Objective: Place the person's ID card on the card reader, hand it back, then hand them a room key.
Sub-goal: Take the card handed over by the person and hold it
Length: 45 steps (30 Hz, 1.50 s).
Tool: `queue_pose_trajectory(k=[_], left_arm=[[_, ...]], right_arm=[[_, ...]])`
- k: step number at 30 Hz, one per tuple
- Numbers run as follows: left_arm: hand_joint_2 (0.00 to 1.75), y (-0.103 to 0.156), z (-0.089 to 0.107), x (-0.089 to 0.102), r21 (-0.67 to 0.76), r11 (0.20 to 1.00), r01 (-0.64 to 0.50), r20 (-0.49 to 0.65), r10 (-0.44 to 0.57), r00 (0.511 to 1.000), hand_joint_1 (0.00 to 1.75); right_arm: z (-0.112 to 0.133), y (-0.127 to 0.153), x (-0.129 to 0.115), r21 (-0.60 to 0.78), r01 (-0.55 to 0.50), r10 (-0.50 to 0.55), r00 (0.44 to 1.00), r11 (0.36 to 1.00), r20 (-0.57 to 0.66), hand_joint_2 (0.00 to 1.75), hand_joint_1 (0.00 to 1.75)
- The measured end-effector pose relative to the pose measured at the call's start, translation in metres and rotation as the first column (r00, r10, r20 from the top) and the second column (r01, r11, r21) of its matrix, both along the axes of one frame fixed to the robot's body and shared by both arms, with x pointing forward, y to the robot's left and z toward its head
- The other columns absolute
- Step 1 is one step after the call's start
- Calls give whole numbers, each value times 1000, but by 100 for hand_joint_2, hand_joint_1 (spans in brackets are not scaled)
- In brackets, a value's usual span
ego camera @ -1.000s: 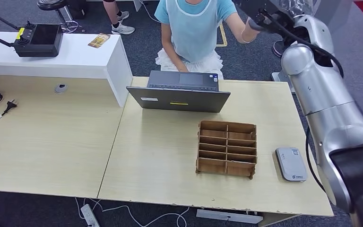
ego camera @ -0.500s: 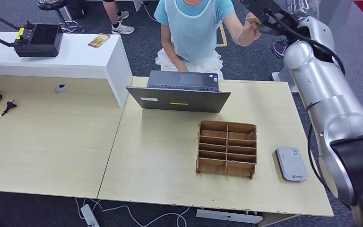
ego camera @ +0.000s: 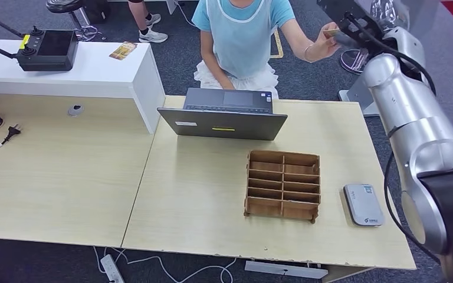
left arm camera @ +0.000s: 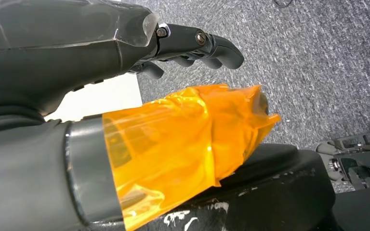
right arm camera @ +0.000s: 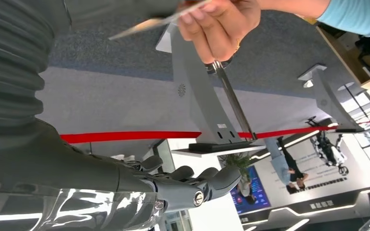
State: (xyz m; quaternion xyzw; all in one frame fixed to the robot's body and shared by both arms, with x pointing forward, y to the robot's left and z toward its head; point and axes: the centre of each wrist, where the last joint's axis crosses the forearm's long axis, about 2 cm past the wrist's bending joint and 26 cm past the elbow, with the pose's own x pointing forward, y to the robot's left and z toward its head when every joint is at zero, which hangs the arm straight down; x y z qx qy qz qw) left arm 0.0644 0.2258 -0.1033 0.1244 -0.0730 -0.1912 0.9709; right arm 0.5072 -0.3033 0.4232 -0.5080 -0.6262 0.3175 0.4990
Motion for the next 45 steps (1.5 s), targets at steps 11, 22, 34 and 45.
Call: queue_pose_trajectory(k=[11,22,34,45], left_arm=[[0,0,0,0,3,1000,5,0,-5,1000,0],[0,0,0,0,4,1000,6,0,-6,1000,0],[0,0,0,0,7,1000,9,2,-9,1000,0],[0,0,0,0,12,1000,15,4,-15,1000,0]], right_arm=[[-4,-10,1,14,13,-13,1000,1000,-11,175,175],[-8,-15,0,43,10,-10,1000,999,-2,175,175],[-12,-23,0,50,18,-19,1000,999,9,175,175],[-25,-35,-9,146,-29,4,986,989,165,175,175]])
